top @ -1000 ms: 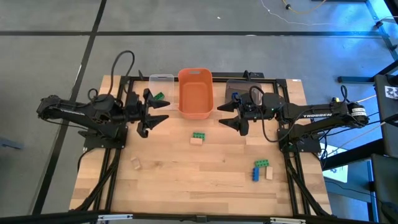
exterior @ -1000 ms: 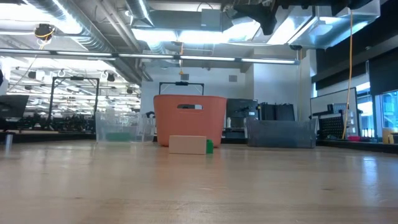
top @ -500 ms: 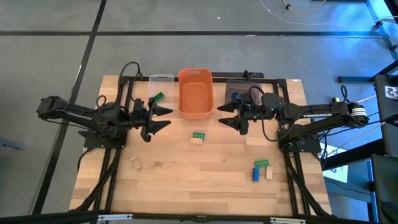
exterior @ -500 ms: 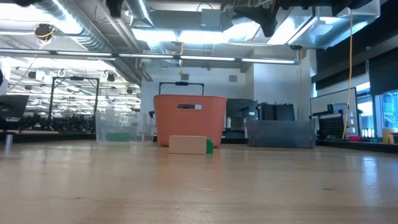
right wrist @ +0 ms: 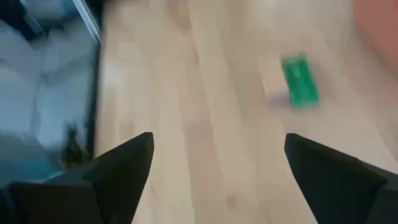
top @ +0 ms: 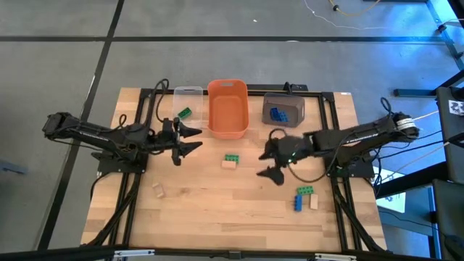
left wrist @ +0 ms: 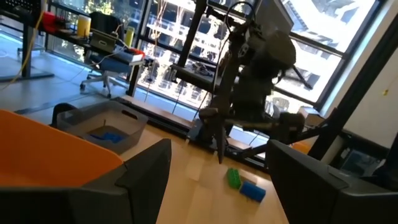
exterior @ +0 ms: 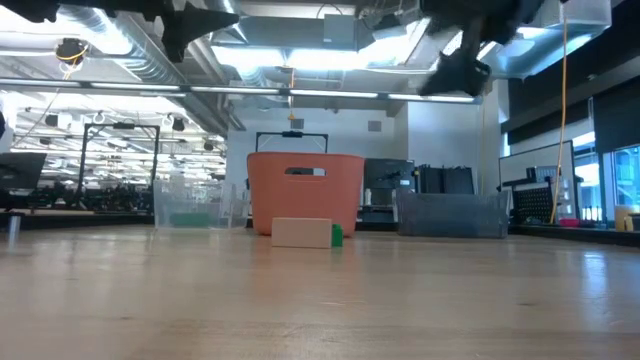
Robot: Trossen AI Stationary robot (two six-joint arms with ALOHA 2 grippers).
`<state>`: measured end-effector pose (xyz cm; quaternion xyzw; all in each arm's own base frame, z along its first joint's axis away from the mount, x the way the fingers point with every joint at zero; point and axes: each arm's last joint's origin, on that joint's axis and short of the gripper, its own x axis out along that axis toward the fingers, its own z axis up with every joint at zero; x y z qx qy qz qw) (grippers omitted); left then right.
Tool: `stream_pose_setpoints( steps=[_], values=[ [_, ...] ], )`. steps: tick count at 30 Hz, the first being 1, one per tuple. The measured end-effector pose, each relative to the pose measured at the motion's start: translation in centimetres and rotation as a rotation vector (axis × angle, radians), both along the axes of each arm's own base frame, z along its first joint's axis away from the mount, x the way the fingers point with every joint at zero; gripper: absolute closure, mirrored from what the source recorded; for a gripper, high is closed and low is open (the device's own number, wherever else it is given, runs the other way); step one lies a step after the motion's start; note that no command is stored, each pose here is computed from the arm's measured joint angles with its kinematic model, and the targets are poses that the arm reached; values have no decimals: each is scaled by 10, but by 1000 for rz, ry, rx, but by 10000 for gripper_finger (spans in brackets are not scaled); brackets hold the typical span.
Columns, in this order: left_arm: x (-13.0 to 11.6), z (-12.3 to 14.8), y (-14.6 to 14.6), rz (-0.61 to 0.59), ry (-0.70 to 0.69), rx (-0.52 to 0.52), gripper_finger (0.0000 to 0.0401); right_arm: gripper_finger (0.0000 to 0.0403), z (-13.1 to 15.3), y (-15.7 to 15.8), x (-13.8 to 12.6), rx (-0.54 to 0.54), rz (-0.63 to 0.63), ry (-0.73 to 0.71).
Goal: Sort & place blocks by color
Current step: Put the bottom green game piece into the transparent bin
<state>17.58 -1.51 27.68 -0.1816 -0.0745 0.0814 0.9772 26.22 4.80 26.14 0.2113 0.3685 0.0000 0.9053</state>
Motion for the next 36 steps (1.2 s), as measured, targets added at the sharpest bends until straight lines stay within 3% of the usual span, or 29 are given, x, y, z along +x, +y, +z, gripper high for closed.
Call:
stream_pose_setpoints(
  steps=[7,14,18,22,36],
  values=[
    [0,0,0,16,3,-1,147,40,-19,18,-22,-2,95,383],
    [0,-1,1,35,11,6,147,40,-28,45,-62,-111,232,684],
    [0,-1,1,38,11,6,147,40,-41,60,-81,-177,335,760],
    [0,-1,1,42,11,5,147,40,-60,66,-92,-186,337,784],
    [0,0,2,61,4,2,147,45,-120,70,-87,-260,347,828]
  ],
)
